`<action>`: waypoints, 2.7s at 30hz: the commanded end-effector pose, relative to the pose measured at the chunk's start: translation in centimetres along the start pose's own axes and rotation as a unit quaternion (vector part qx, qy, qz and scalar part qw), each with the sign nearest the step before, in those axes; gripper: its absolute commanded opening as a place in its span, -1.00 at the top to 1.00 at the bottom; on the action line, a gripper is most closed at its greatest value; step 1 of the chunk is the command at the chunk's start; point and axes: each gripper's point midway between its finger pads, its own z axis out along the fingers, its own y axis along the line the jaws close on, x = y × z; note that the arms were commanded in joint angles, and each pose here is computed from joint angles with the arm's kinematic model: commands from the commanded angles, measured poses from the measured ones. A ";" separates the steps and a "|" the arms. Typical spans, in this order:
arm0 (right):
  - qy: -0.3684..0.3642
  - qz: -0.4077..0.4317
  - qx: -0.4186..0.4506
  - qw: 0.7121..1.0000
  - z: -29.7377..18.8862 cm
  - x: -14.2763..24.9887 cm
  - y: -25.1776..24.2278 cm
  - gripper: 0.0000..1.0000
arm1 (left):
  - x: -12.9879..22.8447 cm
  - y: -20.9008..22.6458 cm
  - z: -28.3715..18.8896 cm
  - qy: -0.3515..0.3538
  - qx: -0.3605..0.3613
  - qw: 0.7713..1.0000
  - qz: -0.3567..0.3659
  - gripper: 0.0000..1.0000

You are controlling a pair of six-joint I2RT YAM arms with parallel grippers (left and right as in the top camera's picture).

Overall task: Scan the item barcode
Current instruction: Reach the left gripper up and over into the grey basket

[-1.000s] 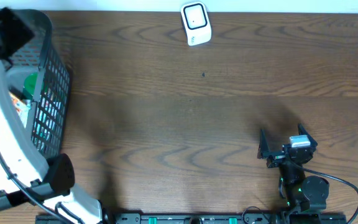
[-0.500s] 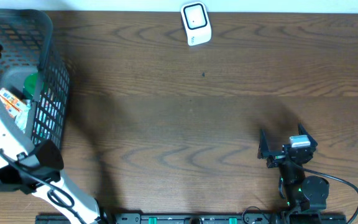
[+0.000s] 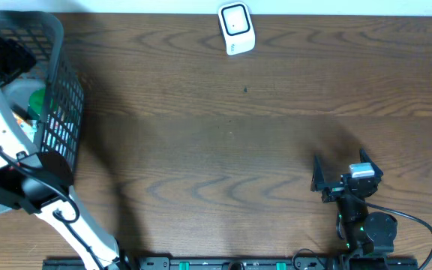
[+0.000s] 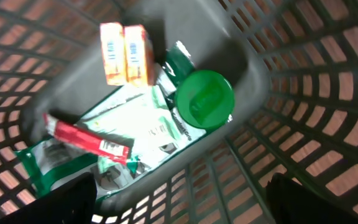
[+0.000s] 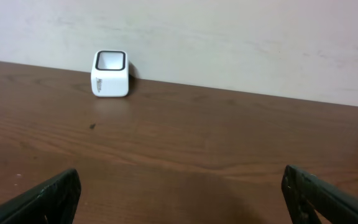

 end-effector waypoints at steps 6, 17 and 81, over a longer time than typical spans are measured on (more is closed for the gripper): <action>0.000 0.006 -0.008 1.000 0.0 0.0 0.4 -0.98 | 0.7 -0.7 4.5 0.061 0.001 0.997 0.043 -0.77; 0.000 0.006 -0.008 1.000 0.0 0.0 0.4 -0.99 | 1.3 -0.8 9.6 0.112 -0.017 0.992 0.049 -0.89; 0.001 0.006 -0.008 1.000 0.0 0.1 0.4 -0.98 | 1.9 -2.2 6.5 -0.026 0.083 0.995 -0.045 -0.91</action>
